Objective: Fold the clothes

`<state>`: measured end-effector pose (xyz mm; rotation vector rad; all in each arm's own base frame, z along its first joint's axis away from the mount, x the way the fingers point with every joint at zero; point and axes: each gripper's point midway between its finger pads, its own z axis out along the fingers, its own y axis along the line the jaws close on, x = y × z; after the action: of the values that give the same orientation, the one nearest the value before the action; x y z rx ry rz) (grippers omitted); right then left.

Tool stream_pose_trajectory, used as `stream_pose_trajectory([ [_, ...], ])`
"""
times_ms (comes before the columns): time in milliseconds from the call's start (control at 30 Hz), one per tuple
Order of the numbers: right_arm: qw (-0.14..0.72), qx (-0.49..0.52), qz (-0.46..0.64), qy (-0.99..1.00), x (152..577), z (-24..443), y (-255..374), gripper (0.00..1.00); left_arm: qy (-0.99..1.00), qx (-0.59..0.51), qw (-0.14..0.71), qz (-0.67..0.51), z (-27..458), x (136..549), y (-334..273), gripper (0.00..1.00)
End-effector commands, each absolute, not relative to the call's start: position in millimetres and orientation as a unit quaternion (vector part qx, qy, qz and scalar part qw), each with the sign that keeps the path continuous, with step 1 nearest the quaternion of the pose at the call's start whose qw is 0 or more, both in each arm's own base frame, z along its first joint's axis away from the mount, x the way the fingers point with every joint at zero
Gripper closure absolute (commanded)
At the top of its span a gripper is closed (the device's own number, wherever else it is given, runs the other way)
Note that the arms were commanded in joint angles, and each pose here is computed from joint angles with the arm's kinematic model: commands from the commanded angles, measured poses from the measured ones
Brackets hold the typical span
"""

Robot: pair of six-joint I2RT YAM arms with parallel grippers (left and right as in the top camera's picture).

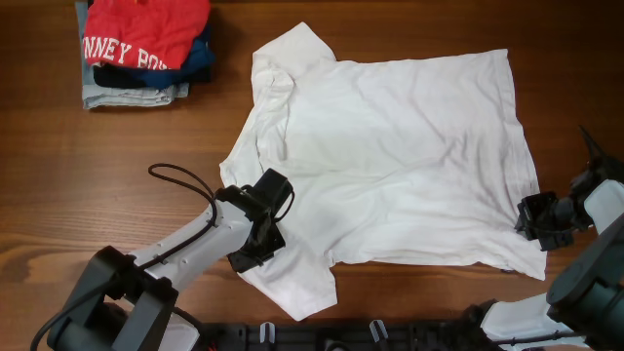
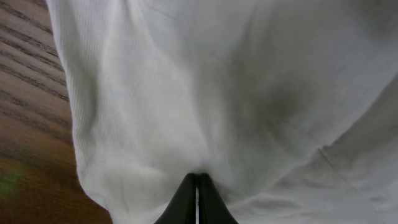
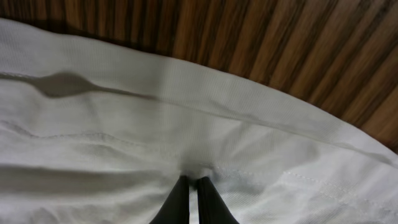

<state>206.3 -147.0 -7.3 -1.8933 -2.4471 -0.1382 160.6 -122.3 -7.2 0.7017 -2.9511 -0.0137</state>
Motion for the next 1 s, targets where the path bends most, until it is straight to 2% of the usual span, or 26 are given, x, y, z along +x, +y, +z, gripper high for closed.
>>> stream_pose_trajectory([
  [0,0.048,-0.618,-0.033,-0.784,201,-33,-146,0.94,-0.971,0.229,0.069,-0.014,-17,150,-117,0.96],
  [367,0.011,-0.632,-0.008,-0.775,211,-23,-179,0.93,-0.959,0.268,0.086,-0.015,-18,153,-99,0.96],
  [633,0.020,-0.643,0.016,-0.766,208,-12,-188,0.94,-0.956,0.273,0.109,0.007,-6,143,-104,0.96],
  [733,0.024,-0.641,-0.015,-0.767,220,9,-184,0.96,-0.962,0.266,0.043,0.045,21,167,-109,0.96],
  [800,0.005,-0.627,-0.054,-0.777,237,28,-181,0.96,-0.968,0.235,-0.028,0.085,56,195,-119,0.96],
  [900,-0.069,-0.577,-0.122,-0.804,274,80,-176,0.96,-0.955,0.220,-0.168,0.109,125,247,-120,0.96],
  [967,-0.141,-0.495,-0.182,-0.838,308,120,-159,0.89,-0.942,0.172,-0.256,0.135,166,287,-132,0.96],
])
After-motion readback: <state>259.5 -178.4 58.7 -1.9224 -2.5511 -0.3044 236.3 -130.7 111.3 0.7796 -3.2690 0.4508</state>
